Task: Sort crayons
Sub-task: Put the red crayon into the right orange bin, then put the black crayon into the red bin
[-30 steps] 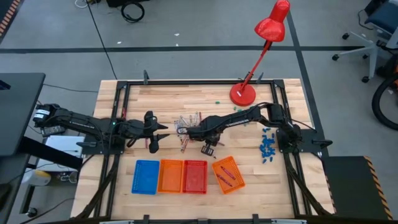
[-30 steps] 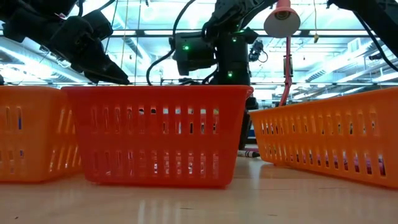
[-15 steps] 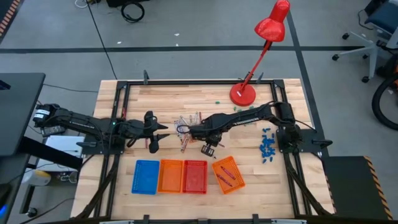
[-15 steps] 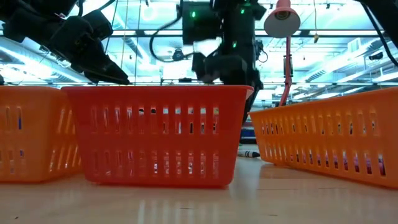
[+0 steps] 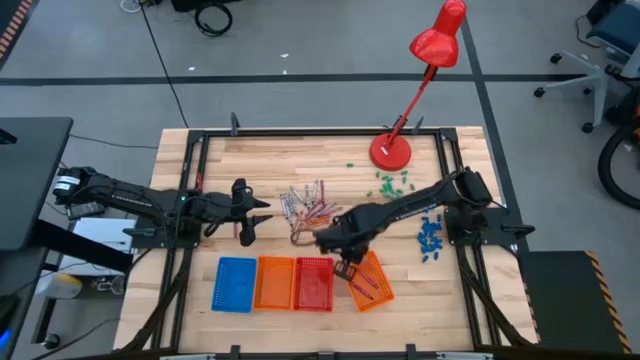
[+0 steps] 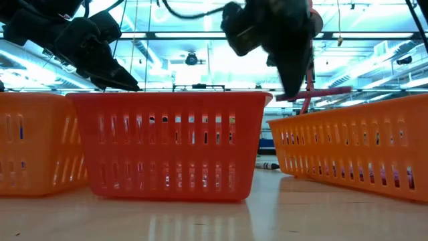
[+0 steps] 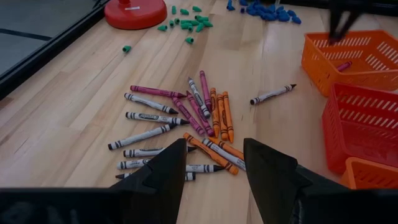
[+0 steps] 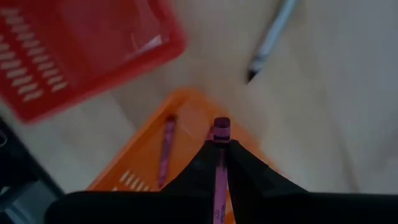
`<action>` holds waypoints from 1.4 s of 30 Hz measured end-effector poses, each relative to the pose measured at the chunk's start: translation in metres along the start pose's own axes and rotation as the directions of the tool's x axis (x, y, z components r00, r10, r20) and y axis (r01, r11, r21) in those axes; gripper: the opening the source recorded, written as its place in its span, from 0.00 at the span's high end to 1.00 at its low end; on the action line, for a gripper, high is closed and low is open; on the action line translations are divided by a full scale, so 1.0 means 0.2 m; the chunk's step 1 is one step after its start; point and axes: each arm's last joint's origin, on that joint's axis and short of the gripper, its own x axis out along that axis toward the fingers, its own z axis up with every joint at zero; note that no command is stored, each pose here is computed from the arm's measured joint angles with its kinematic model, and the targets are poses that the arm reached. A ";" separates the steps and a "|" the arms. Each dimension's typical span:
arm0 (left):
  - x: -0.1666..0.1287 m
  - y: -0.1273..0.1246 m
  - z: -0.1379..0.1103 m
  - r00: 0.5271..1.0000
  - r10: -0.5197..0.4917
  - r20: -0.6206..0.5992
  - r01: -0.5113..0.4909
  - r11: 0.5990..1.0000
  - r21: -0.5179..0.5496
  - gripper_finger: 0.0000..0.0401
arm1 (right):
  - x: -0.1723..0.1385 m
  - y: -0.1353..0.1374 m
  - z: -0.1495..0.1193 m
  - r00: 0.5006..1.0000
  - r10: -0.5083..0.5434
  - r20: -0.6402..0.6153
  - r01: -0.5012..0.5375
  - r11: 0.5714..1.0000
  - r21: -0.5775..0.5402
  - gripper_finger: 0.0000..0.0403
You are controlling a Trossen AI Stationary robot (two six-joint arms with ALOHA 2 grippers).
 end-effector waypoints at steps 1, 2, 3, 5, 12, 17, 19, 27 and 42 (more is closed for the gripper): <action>0.00 0.00 0.00 1.000 0.000 0.000 0.000 1.000 0.000 0.57 | 0.01 0.02 -0.02 1.000 0.000 -0.006 0.000 1.000 0.003 0.92; 0.00 0.00 0.00 1.000 0.000 0.000 0.000 1.000 -0.002 0.57 | 0.02 0.04 -0.04 1.000 -0.005 -0.016 0.005 1.000 0.006 0.92; 0.00 0.00 0.00 1.000 0.000 0.000 0.000 1.000 -0.003 0.57 | 0.03 0.05 -0.06 1.000 -0.012 -0.024 0.012 1.000 0.010 0.91; 0.00 0.00 0.00 1.000 0.000 0.000 0.000 1.000 -0.005 0.57 | 0.04 0.08 -0.10 0.999 -0.016 -0.032 0.017 1.000 0.016 0.90; 0.00 0.00 0.00 1.000 0.000 0.000 0.000 1.000 -0.021 0.57 | 0.10 0.12 -0.18 0.997 -0.035 -0.074 0.038 0.998 0.050 0.82; 0.00 0.00 0.00 1.000 0.000 0.000 0.000 1.000 -0.026 0.57 | 0.07 0.11 -0.17 0.996 -0.034 -0.079 0.038 0.998 0.048 0.78; 0.00 0.00 0.00 1.000 0.000 0.000 0.000 1.000 -0.027 0.57 | 0.03 0.10 -0.14 0.996 -0.076 -0.038 0.078 0.996 0.049 0.77; 0.00 0.00 0.00 1.000 0.000 0.000 0.000 1.000 -0.028 0.57 | -0.04 -0.02 0.02 0.979 -0.159 0.129 0.150 0.986 0.079 0.77; 0.00 0.00 0.00 1.000 -0.001 0.005 0.001 1.000 -0.027 0.57 | 0.27 -0.15 0.31 0.990 -0.115 0.081 0.113 0.993 0.031 0.77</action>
